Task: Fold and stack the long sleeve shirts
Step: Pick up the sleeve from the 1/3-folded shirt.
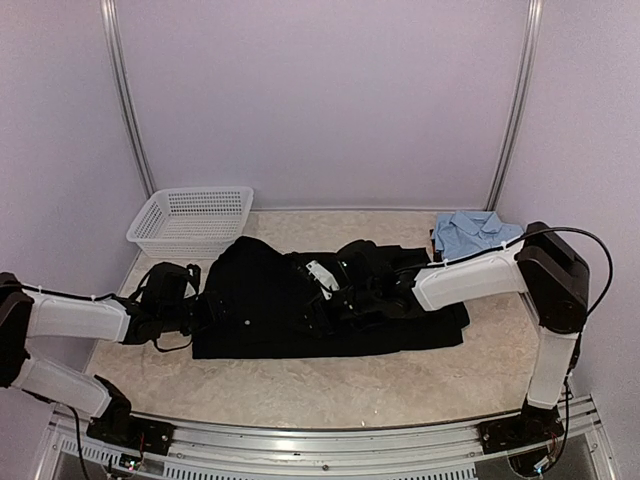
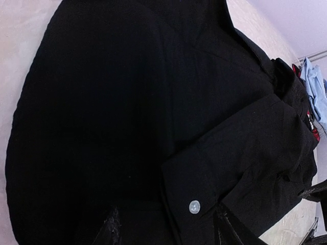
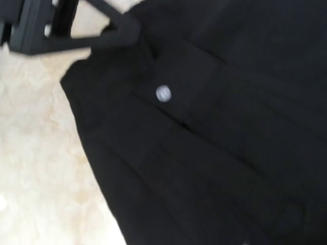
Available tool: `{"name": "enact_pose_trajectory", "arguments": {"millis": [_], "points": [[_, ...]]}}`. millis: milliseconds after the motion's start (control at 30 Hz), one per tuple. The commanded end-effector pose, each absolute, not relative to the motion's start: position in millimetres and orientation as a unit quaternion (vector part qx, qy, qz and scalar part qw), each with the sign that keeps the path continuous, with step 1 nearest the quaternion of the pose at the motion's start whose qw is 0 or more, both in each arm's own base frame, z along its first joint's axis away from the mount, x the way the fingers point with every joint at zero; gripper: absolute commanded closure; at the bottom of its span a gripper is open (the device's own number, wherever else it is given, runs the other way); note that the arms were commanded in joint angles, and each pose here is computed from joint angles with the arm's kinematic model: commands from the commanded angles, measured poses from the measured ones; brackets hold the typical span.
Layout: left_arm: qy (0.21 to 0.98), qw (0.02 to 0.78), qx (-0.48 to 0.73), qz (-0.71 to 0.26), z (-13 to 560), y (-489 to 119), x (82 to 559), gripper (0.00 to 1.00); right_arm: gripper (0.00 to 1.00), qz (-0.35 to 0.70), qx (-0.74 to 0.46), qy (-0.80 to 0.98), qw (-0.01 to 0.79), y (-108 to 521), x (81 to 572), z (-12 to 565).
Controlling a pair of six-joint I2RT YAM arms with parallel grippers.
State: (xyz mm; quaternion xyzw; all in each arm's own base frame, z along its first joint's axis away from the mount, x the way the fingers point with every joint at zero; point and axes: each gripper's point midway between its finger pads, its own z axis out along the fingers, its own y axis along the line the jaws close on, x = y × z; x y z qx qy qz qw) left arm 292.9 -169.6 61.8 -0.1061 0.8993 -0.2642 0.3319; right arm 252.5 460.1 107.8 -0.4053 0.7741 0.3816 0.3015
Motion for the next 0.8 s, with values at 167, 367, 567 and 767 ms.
{"name": "enact_pose_trajectory", "arguments": {"millis": [167,367,567,767], "points": [[0.905,0.345,-0.049,-0.244,66,-192,333,0.43,0.39,0.378,-0.390,0.784,0.301,444,250,104],[0.918,0.328,-0.021,-0.222,51,-193,342,0.47,0.39,0.371,-0.387,0.788,0.302,437,250,102],[0.918,0.325,0.004,-0.227,48,-192,342,0.45,0.39,0.372,-0.385,0.792,0.293,434,247,94],[0.916,0.313,0.023,-0.249,43,-200,339,0.53,0.40,0.375,-0.386,0.794,0.284,435,244,89]]}}
